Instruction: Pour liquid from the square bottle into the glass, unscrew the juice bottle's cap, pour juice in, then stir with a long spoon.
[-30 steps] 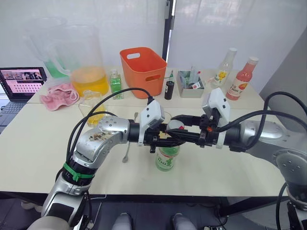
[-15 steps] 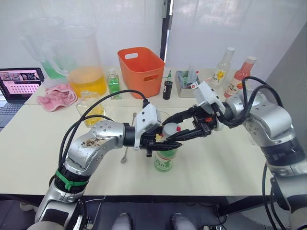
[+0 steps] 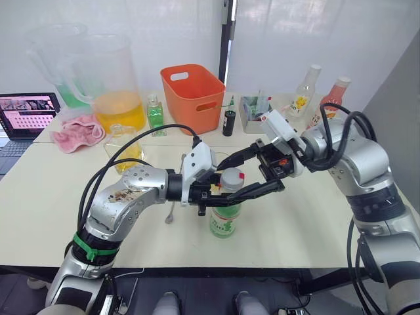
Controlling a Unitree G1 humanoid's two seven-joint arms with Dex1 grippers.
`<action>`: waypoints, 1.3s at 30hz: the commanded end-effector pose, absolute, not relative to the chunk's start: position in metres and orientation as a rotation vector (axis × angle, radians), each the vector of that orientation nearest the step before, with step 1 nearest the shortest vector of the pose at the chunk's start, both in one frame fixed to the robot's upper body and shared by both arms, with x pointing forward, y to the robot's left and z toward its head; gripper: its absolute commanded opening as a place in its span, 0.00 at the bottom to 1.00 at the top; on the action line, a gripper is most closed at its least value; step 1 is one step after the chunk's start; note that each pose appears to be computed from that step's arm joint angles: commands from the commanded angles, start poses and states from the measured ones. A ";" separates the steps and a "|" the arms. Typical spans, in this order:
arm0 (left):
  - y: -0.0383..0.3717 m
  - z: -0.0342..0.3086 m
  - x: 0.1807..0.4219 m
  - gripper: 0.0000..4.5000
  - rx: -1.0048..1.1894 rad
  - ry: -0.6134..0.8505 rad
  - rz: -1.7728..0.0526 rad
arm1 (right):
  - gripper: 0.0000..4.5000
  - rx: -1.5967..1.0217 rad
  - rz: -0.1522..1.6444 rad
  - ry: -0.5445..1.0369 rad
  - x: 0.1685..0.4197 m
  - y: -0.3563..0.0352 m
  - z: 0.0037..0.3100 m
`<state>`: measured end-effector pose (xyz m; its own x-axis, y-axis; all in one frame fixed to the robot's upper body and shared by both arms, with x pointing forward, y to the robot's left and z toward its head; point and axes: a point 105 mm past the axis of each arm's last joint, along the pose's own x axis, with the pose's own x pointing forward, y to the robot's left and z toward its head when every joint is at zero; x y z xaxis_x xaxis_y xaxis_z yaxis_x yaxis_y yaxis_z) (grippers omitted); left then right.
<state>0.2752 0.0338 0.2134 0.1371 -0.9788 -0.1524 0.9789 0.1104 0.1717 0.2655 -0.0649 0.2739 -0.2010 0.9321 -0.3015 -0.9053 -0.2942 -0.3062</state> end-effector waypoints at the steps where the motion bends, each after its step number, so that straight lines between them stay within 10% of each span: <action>1: 0.034 0.217 0.274 0.35 0.231 -0.015 -1.454 | 1.00 -0.484 1.705 -0.141 0.258 -0.074 0.291; 14: 0.027 0.211 0.270 0.35 0.207 -0.006 -1.542 | 1.00 -0.251 1.213 -0.123 0.249 -0.083 0.279; 28: 0.018 0.208 0.266 0.35 0.204 -0.009 -1.563 | 1.00 -0.202 1.097 -0.043 0.243 -0.075 0.267; 37: 0.024 0.205 0.269 0.35 0.210 -0.009 -1.548 | 0.37 -0.194 1.096 0.001 0.242 -0.076 0.257; 39: 0.024 0.205 0.269 0.35 0.213 -0.011 -1.544 | 0.37 -0.199 1.097 0.014 0.243 -0.077 0.254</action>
